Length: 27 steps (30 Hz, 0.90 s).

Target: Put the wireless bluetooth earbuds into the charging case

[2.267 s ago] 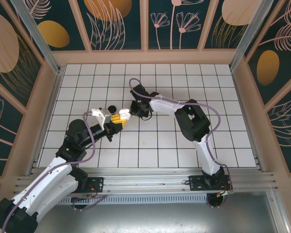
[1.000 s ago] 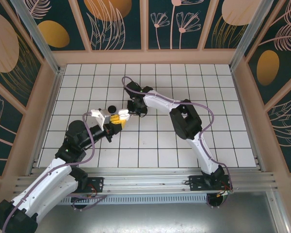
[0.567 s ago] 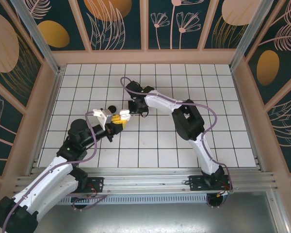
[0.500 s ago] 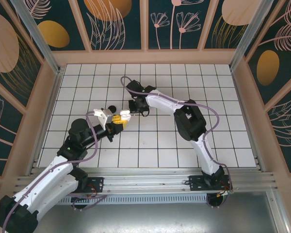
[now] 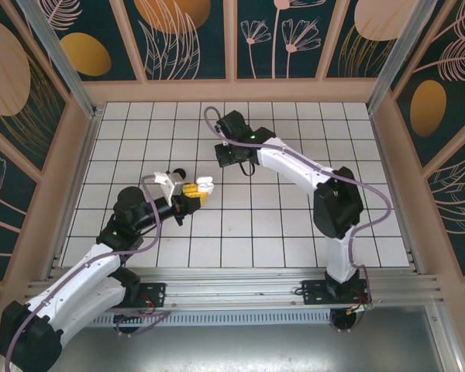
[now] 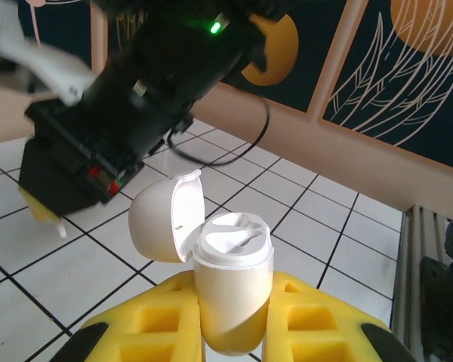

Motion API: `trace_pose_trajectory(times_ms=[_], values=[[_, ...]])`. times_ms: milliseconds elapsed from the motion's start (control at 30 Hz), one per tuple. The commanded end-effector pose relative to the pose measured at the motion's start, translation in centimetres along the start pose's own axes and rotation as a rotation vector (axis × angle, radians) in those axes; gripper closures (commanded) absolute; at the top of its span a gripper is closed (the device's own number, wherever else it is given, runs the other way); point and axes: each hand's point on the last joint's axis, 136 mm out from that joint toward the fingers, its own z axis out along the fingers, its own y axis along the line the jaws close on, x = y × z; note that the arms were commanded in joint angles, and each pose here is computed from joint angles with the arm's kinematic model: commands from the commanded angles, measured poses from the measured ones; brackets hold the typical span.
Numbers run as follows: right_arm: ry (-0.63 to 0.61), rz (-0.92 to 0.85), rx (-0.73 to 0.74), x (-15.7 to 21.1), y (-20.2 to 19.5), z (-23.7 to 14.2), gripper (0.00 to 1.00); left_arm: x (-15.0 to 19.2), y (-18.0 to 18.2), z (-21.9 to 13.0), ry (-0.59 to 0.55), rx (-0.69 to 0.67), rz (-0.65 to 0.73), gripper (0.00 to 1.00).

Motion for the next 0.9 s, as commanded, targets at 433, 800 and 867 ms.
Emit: trace_pose_trajectory(times_ms=[433, 800, 867], values=[[-0.404, -0.233, -0.153, -4.0, 3.8, -15.6, 0.93, -2.5, -1.5, 2.2, -0.048, 0.166, 0.003, 1.0], [-0.58, -0.403, -0.395, -2.2, 8.6, -21.9, 0.93, -3.7, -2.3, 3.1, -0.053, 0.245, -0.029, 1.0], [-0.581, -0.424, -0.413, -2.0, 9.1, -22.3, 0.93, -3.7, -2.3, 3.2, -0.048, 0.247, -0.034, 1.0]])
